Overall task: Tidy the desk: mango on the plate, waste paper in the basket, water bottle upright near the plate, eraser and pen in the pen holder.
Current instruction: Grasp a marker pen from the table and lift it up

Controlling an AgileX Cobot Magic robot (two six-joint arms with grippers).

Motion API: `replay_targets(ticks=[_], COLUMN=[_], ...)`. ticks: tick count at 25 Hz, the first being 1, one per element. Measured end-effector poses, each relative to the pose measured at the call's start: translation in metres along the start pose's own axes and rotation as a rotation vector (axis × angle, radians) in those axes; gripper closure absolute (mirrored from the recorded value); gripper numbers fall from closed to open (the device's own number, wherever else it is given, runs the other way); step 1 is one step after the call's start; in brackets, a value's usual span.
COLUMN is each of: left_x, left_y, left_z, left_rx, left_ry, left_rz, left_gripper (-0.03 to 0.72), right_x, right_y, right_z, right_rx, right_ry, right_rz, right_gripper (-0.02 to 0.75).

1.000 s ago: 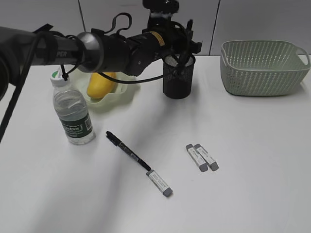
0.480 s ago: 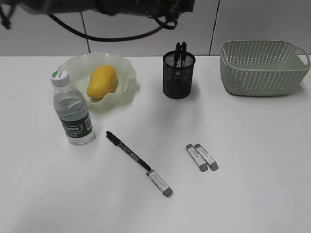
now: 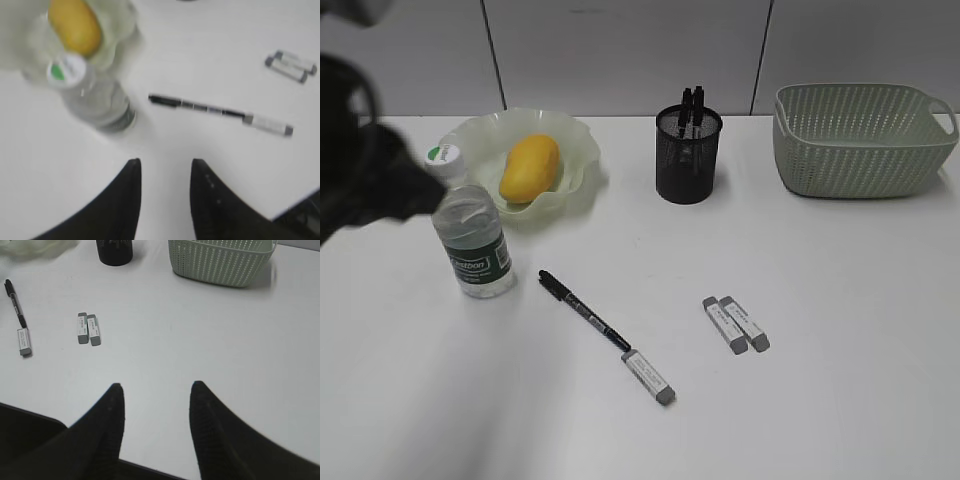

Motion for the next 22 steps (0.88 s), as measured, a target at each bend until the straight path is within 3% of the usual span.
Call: replay_targets(ticks=[2,6,11,14,18,22], left_x=[-0.028,-0.083,-0.106,-0.118,-0.132,-0.134], left_y=[-0.001,-0.002,-0.005,-0.004,-0.001,0.0], left_z=[-0.034,-0.089,-0.145,-0.157,-0.17,-0.172], left_rx=[-0.015,-0.058,-0.083,-0.087,-0.089,-0.084], left_ry=[0.018,-0.109,-0.209,-0.317,-0.442,-0.459], left_rz=[-0.004,0.004,0.013,0.028,0.059,0.066], left_gripper=[0.44,0.44,0.44,0.44,0.44,0.44], right_x=[0.0,0.0,0.002,0.018,0.071,0.15], right_y=[0.0,0.0,0.003,0.014,0.036,0.057], right_z=[0.0,0.0,0.013,0.031,0.056,0.074], right_rx=[0.0,-0.001,-0.002,-0.029,-0.076,-0.123], right_ry=[-0.001,-0.002,-0.035,-0.049,0.036,0.221], right_rz=[0.0,0.0,0.011,0.055,0.133,0.182], right_gripper=[0.387,0.387,0.387,0.387,0.387,0.387])
Point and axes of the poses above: a point on each arm's last joint axis where the gripper is mounted, x pointing out along that axis toward the gripper, y along the wrist's bending axis when the last joint is at zero, z = x × y, the point moved 4 cm from there along x, pointing out along that axis toward the gripper, and after that the axes turned 9 degrees about x, right-handed, at the moved point
